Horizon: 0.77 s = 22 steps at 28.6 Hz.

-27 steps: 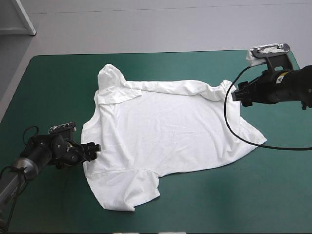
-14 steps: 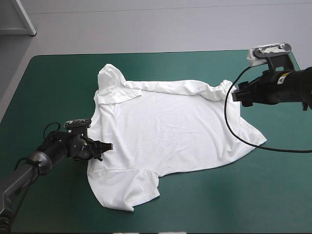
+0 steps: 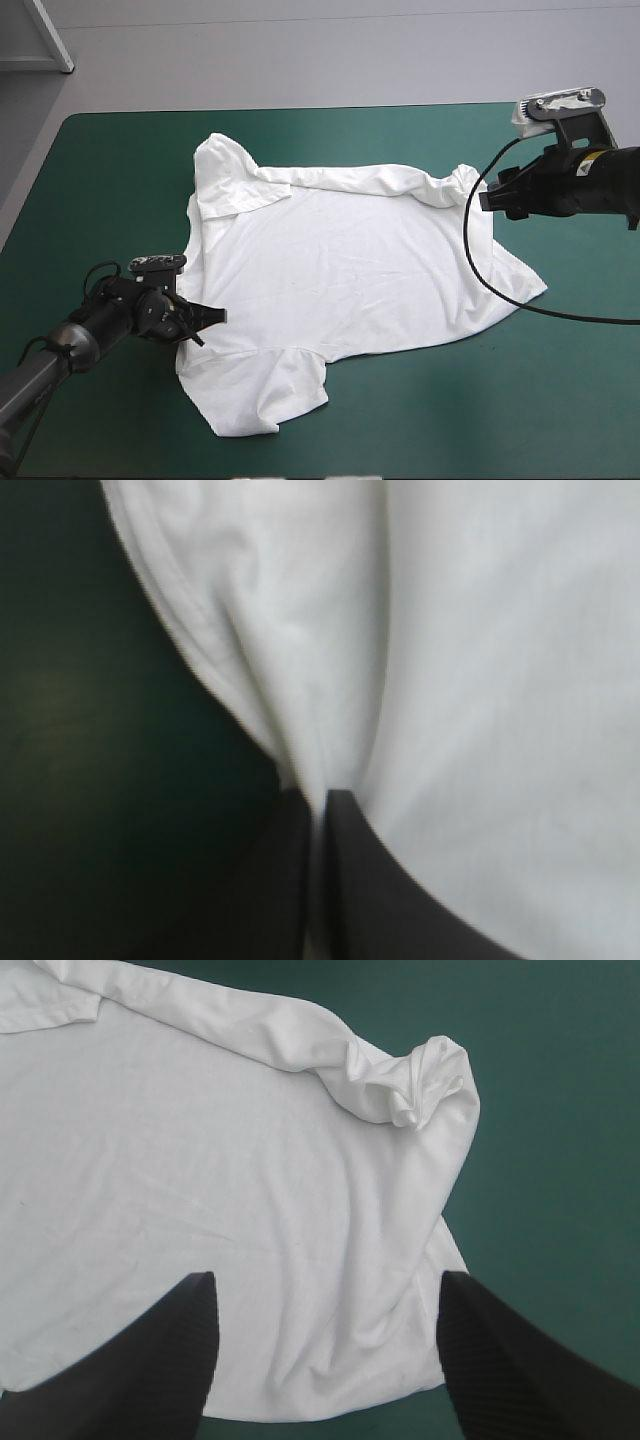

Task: Fold the cloth

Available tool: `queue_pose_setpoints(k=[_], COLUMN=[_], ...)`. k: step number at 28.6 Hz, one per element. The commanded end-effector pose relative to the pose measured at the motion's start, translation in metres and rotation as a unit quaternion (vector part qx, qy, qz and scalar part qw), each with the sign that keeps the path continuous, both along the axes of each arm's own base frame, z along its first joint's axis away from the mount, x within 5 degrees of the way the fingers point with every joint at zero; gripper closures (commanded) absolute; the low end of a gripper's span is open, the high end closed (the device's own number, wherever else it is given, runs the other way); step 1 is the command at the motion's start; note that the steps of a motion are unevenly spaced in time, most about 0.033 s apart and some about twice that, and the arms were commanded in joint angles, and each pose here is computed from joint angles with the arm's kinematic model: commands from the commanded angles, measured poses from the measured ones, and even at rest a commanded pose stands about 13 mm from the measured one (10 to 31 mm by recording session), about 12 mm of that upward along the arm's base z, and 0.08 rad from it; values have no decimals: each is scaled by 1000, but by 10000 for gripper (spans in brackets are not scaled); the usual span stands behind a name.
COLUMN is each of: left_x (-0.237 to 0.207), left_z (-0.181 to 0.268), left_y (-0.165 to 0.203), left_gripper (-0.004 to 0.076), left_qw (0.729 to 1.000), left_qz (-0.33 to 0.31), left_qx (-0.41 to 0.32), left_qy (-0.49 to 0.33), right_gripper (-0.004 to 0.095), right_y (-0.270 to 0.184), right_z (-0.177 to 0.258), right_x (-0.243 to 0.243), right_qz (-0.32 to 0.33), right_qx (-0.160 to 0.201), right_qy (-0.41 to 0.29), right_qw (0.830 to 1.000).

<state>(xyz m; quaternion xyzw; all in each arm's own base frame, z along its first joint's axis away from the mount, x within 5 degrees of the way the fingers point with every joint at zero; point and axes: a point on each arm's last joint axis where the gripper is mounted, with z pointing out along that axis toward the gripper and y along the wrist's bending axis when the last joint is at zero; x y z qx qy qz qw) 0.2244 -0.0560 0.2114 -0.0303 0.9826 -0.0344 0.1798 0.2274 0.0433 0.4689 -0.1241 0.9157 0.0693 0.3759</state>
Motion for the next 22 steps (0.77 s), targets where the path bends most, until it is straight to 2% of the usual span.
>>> queue_pose_setpoints(k=[1,5,9,13,15,16,18,22], left_x=[-5,-3,11,32,45,59,75,111], left_z=[32,60,90,111,113,112,111,95], left_y=[22,56,91,139,167,199,225,262], left_gripper=[732,732,732,732,732,732,732,732], left_qw=[997,986,980,965,957,947,940,938], left_qz=[25,65,109,179,205,241,268,267], left_qx=[71,151,165,172,182,184,178,188], left_qy=[4,12,-34,-88,-100,-109,-117,-116], right_gripper=[343,343,343,343,343,343,343,343], right_y=[-3,-1,6,12,13,14,13,13], right_z=[14,14,15,13,9,2,-9,-31], right_x=[-10,-11,-12,-13,-12,-8,-3,9], right_qz=[2,8,37,63,70,66,60,42], right_qx=[1,12,34,61,61,62,59,59], right_qy=[-30,-28,-28,-22,-18,-15,-6,-8], right_qw=[1000,1000,998,996,996,996,996,997])
